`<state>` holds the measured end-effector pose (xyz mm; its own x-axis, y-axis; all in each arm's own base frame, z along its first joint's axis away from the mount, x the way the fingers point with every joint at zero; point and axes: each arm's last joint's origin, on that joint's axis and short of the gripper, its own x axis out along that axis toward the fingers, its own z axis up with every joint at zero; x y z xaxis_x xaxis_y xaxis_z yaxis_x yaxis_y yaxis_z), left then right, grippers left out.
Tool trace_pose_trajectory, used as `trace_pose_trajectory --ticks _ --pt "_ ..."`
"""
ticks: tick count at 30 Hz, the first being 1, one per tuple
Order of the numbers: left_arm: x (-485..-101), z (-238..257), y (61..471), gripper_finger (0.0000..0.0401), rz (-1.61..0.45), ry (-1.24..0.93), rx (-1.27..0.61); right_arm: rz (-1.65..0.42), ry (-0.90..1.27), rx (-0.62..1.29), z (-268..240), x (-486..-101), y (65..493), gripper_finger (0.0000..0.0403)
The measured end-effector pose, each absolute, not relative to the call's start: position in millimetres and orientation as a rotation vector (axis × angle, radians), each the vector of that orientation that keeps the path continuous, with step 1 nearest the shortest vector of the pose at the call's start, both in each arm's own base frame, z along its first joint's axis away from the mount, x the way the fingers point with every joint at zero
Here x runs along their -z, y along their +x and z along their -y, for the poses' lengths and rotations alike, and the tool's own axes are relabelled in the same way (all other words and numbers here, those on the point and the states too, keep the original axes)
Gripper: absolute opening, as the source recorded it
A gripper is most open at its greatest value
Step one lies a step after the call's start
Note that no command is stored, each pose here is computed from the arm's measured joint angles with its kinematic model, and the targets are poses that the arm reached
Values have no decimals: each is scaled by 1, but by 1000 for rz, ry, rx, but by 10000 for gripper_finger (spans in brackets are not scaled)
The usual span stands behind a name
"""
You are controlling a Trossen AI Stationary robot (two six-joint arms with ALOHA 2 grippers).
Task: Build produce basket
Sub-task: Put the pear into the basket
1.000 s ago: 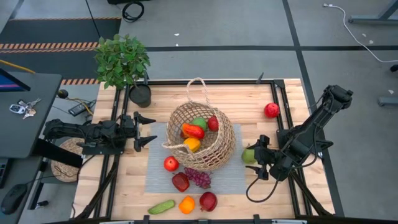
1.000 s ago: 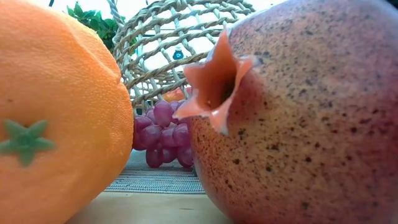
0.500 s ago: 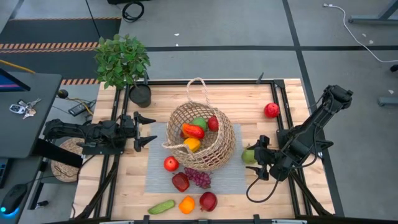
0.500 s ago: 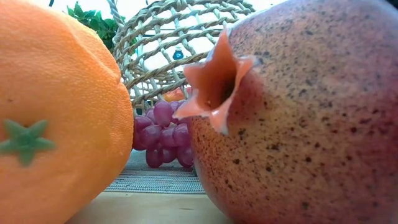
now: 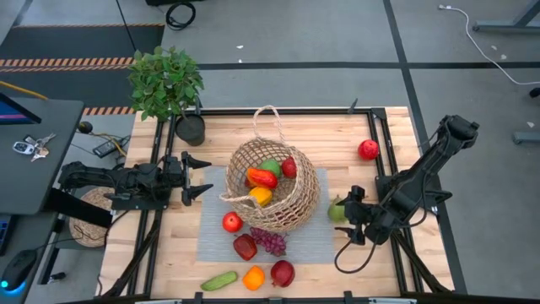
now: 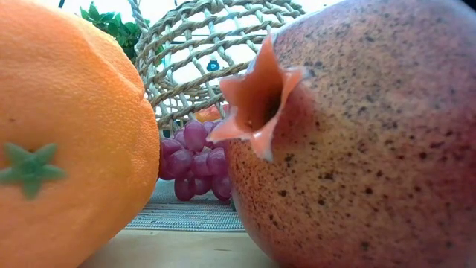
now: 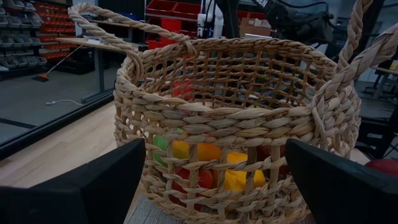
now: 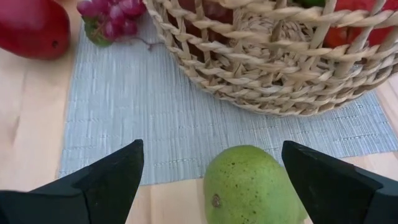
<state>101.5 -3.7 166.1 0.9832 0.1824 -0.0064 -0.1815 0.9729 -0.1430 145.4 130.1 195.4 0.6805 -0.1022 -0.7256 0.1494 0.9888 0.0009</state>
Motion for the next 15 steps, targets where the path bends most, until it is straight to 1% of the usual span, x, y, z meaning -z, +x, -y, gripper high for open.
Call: trace_pose_trajectory --ticks 15 --pt "-166 4 102 392 7 -144 -184 -775 95 122 -128 -203 144 384"
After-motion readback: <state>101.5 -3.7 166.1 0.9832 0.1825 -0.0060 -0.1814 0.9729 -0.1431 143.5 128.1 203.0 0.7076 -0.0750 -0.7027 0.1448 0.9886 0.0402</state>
